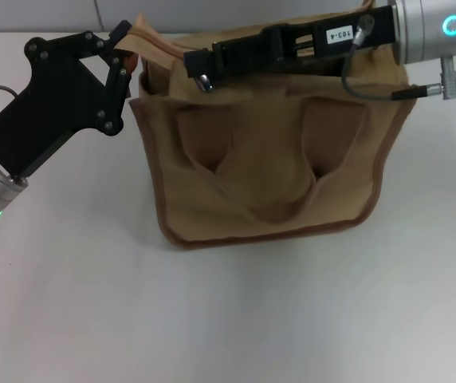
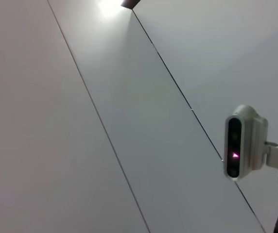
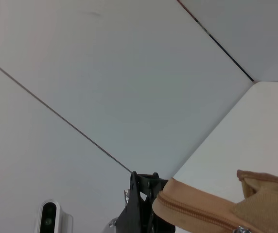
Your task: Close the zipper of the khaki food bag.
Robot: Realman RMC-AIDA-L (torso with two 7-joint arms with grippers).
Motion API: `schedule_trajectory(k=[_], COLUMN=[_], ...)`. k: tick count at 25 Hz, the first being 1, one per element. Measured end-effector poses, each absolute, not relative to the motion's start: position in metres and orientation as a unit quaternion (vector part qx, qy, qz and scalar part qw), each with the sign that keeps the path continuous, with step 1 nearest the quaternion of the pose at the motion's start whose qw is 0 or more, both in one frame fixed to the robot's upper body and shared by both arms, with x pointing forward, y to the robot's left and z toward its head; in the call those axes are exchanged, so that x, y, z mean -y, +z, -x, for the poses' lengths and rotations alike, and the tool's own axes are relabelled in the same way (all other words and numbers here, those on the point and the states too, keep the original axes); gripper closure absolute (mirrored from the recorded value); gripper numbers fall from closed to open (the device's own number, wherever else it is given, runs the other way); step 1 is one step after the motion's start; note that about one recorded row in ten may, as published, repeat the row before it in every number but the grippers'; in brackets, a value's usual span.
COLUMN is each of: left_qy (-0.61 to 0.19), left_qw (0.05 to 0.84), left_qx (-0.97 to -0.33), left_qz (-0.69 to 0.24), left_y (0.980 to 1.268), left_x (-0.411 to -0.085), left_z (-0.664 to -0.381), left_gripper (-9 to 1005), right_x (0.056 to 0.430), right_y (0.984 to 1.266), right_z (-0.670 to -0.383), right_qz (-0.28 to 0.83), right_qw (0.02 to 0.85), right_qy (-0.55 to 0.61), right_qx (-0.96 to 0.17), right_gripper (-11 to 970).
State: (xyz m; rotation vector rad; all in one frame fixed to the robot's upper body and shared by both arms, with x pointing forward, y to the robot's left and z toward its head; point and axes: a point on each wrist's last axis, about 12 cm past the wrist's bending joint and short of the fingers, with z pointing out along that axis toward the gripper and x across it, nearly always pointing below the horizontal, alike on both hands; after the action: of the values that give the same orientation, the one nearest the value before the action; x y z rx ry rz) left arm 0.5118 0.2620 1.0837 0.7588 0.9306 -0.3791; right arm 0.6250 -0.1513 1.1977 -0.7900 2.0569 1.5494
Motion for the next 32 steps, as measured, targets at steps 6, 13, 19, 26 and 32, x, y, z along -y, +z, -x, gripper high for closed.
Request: schedule_trajectory(k=[6,13,19,26,32], left_qy=[-0.195,-0.216,-0.228,-0.231,-0.234], left_qw=[0.805,0.802,0.799,0.798,0.797], left_qx=[-0.437,-0.434,-0.435,-0.432,-0.432], left_qz=[-0.351,-0.350,-0.348,-0.350,-0.350], left_y=[1.087,1.091,1.094,1.096,1.096], left_x=[-0.260,-0.255,-0.253,-0.250,-0.248], left_z=[-0.516,-0.521,-0.525,-0.527,-0.529], left_gripper=[929,926,923,919,916], right_x=[0.145,0.140,0.139,0.139,0.137], right_y=[1.197,1.195,1.194,1.193,1.193], right_z=[-0.627,-0.626,-0.626,-0.625,-0.625], right_qz=[0.284,0.286,0.286,0.286,0.289], right_qw=[0.206,0.197,0.196,0.196,0.198], right_qy=[0.551,0.546,0.545,0.545,0.545], right_qx=[-0.757,-0.762,-0.764,-0.763,-0.762], right_gripper=[222,223,222,242,269])
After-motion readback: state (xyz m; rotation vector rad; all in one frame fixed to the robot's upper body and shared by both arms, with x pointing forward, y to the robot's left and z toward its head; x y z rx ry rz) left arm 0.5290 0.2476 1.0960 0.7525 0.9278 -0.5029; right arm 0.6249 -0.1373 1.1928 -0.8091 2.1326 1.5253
